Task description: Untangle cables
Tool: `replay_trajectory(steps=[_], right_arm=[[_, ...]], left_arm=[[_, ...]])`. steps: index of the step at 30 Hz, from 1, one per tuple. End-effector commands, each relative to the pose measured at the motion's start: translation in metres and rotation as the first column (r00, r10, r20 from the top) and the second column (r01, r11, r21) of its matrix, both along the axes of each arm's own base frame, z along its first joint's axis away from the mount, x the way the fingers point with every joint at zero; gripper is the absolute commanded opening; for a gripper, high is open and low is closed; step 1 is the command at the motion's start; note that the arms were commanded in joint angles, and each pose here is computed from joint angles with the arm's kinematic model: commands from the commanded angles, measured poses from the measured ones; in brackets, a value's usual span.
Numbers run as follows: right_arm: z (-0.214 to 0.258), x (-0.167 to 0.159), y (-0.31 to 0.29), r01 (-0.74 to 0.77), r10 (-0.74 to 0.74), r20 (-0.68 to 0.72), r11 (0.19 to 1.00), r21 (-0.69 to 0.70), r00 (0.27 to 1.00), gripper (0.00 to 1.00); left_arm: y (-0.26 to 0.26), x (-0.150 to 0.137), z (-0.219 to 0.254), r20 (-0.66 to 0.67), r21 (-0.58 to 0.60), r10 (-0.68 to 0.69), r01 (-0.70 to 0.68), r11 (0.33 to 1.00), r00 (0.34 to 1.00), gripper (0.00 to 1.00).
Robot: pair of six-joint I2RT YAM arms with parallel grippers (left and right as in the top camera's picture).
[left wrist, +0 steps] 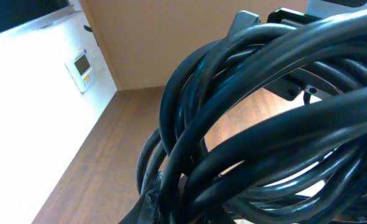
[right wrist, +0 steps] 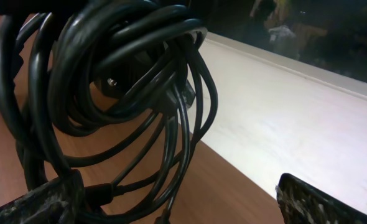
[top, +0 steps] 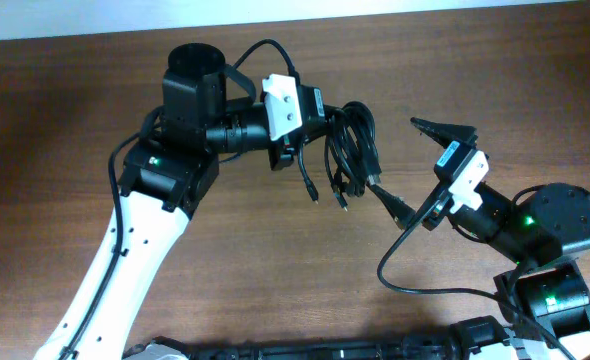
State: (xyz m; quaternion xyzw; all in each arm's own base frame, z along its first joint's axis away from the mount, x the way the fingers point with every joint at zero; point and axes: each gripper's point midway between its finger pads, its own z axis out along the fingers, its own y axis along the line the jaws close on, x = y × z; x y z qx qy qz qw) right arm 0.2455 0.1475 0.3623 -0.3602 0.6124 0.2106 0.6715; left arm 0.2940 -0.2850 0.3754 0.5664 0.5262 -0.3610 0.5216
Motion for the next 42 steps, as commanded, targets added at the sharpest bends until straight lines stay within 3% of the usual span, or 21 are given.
replay_trajectory(steps=[1, 14, 19, 30, 35, 42], right_arm=[[0.003, -0.009, 0.007, -0.058, 0.058, 0.007, 0.998, 0.004, 0.998, 0.99], [-0.001, -0.015, 0.011, -0.099, 0.099, -0.013, 0.995, 0.003, 0.995, 0.99], [0.002, -0.013, 0.009, -0.082, 0.082, 0.007, 0.997, 0.004, 0.997, 0.99], [0.003, -0.004, 0.002, -0.015, 0.015, 0.012, 1.000, 0.004, 1.000, 0.99], [0.004, 0.014, -0.017, 0.135, -0.135, 0.012, 0.991, 0.005, 0.991, 0.99], [0.021, 0.031, -0.041, 0.299, -0.301, 0.079, 0.953, 0.040, 0.950, 0.99]], left_arm=[[0.003, -0.009, 0.019, 0.074, -0.022, -0.021, 0.022, 1.000, 0.997, 0.00], [0.003, -0.004, 0.023, 0.106, -0.028, 0.004, -0.002, 1.000, 0.994, 0.00], [0.000, -0.024, 0.025, 0.077, -0.051, -0.104, 0.108, 0.993, 0.992, 0.00], [-0.005, -0.045, 0.023, 0.035, -0.065, -0.199, 0.201, 0.978, 0.979, 0.00], [-0.016, -0.059, 0.021, 0.017, -0.059, -0.244, 0.244, 0.968, 0.970, 0.00], [-0.017, -0.050, 0.006, -0.039, -0.006, -0.166, 0.166, 0.986, 0.985, 0.00]])
